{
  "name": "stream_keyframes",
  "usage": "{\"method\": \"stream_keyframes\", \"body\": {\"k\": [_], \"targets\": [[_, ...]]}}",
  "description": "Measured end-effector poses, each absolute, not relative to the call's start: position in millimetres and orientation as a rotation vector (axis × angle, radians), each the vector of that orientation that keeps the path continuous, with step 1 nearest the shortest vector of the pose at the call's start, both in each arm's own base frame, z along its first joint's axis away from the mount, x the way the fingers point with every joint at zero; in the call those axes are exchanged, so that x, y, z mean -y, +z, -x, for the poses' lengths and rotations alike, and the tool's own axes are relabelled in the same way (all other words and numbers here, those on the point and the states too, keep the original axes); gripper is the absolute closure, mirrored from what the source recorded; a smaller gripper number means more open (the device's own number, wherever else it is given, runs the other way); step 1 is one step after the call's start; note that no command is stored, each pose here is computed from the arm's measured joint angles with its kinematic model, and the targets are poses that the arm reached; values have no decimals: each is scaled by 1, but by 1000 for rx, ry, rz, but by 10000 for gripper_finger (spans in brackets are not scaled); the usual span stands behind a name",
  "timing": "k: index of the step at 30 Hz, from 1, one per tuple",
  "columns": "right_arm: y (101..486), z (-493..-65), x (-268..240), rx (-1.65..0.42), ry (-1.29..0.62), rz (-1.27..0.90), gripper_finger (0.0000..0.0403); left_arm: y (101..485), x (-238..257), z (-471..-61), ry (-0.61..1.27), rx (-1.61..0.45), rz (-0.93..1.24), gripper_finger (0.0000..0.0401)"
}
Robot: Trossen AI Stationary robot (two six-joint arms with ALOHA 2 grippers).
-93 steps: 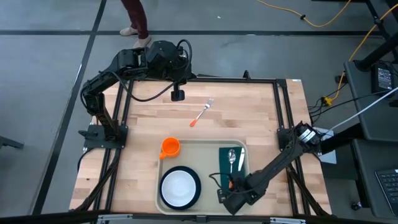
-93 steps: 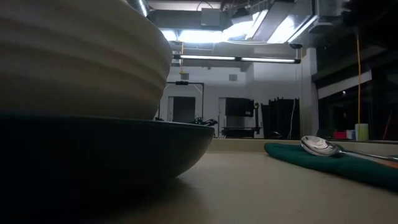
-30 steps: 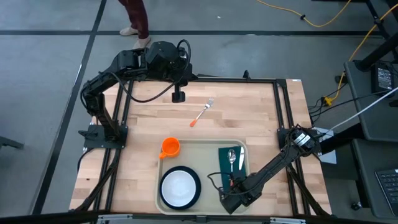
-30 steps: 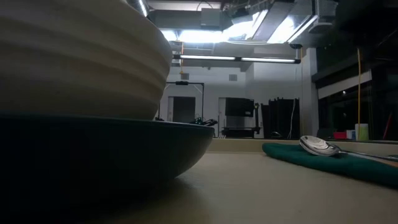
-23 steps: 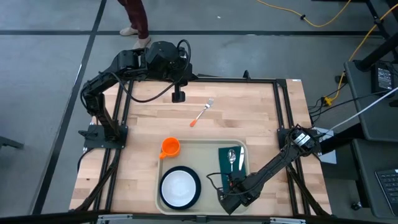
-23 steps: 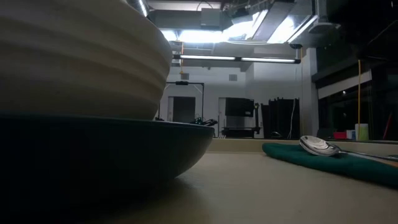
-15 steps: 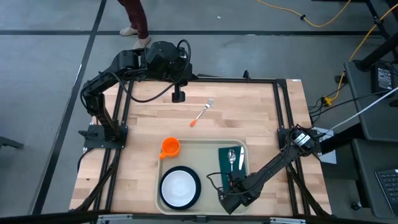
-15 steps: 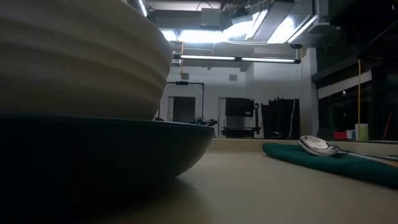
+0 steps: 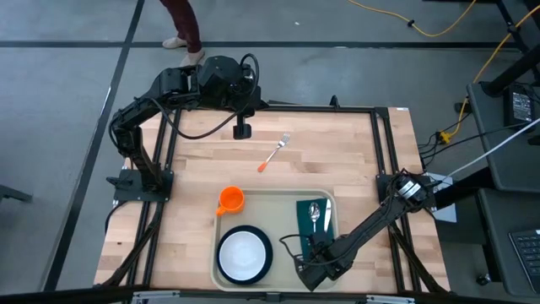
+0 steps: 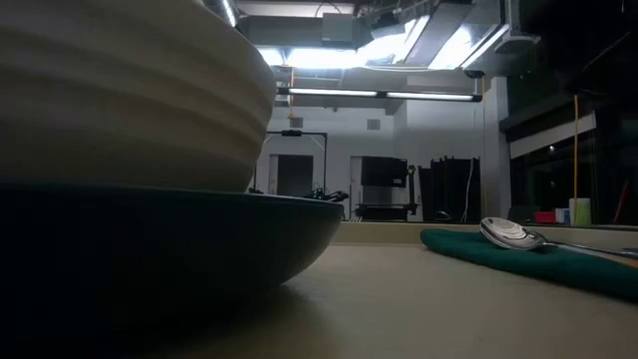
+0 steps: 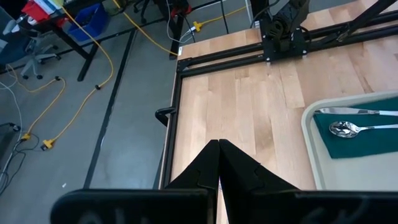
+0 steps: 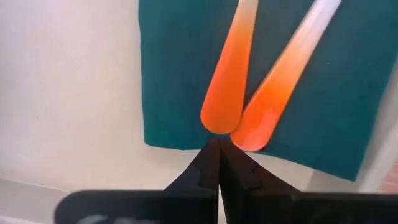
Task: Set up tray
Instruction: Adjust the silverware on the green napkin
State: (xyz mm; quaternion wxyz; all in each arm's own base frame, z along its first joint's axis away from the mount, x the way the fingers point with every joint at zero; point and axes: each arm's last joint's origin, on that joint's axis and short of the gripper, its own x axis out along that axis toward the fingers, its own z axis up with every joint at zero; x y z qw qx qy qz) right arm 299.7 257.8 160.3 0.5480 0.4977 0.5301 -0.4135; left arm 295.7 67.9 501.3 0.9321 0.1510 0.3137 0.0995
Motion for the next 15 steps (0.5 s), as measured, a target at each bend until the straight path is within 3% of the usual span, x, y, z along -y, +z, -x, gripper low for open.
{"method": "stream_keyframes", "body": {"k": [15], "targets": [[150, -296, -257, -1341, -1046, -1146, 399, 502, -68, -296, 205, -639, -308, 397]]}}
